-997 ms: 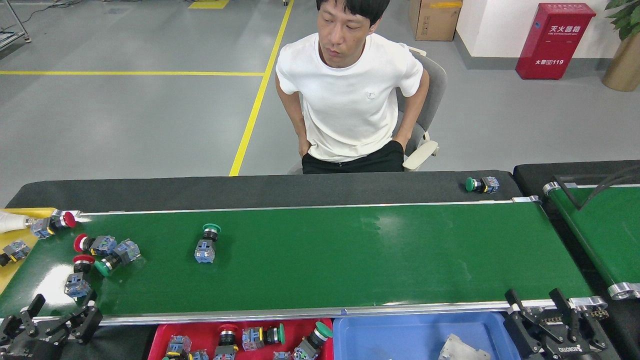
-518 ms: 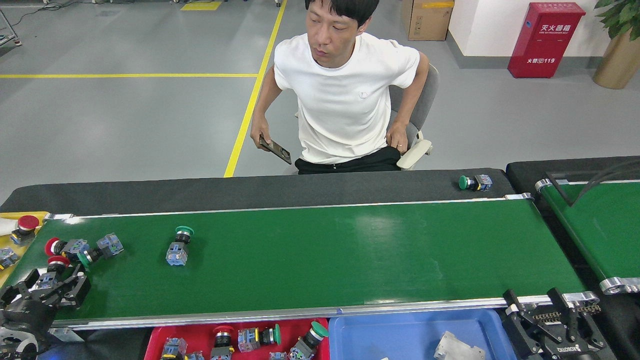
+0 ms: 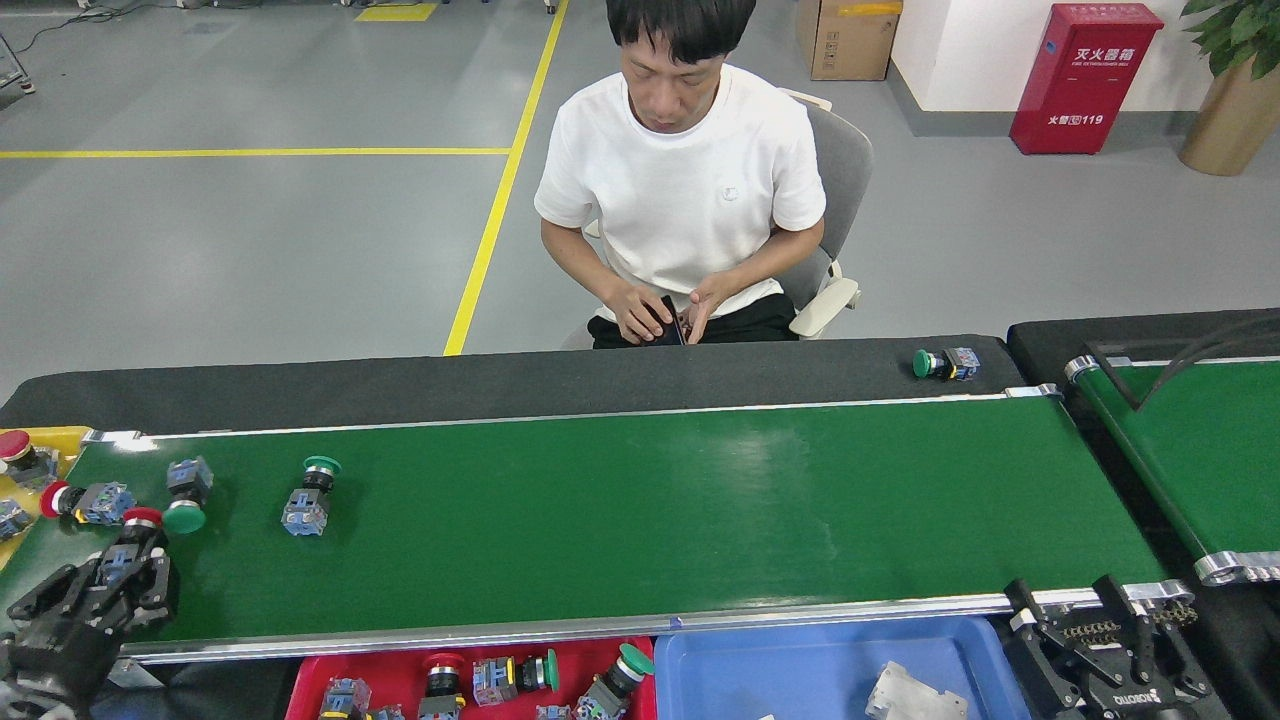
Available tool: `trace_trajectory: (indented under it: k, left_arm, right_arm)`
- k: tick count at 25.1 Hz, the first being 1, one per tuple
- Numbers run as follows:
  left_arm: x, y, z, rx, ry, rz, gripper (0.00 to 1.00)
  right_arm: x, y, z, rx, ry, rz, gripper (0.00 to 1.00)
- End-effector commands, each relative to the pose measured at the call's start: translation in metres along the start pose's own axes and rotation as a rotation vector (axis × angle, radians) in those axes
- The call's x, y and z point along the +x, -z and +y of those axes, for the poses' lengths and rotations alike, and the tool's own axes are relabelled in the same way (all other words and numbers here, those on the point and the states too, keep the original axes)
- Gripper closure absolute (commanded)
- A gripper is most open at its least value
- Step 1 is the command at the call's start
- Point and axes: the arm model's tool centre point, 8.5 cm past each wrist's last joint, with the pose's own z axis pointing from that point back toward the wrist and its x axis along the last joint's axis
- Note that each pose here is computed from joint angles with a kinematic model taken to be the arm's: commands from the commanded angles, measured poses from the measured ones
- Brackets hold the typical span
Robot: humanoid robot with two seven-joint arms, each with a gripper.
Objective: Pick switch part from conveyor to tray
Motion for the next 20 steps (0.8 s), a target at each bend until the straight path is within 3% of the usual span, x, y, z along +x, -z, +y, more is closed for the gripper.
trace_trajectory:
  k: [1,7,12,16,18,20]
  left_arm:
    - [0.014,-0.016,0.025,0.094,0.018,-0.033,0.91]
    - [0.088,-0.081,0.04,0.171,0.067,-0.17,0.89]
    - [0.163,-0.079,0.021,0.164,0.132,-0.414,0.81]
    - [0.2,-0.081,0.008,0.132,0.248,-0.527,0.72]
    - [0.214,-0.083,0.003,0.123,0.276,-0.566,0.57]
    - [0.22,-0.083,0.002,0.126,0.27,-0.566,0.22]
  right_arm:
    - [-0.001,0.002,-0.011,-0.03,-0.015,-0.009,0.02]
    - [-0.006,0.001,-0.011,-0.032,-0.014,0.008,0.02]
    - [-0.007,0.0,-0.01,-0.03,-0.011,0.012,0.02]
    - [-0.006,0.001,-0.01,-0.031,-0.012,0.01,0.02]
    - [-0.006,0.001,-0.01,-0.032,-0.01,0.01,0.02]
    - [-0.006,0.001,-0.011,-0.033,-0.011,0.01,0.02]
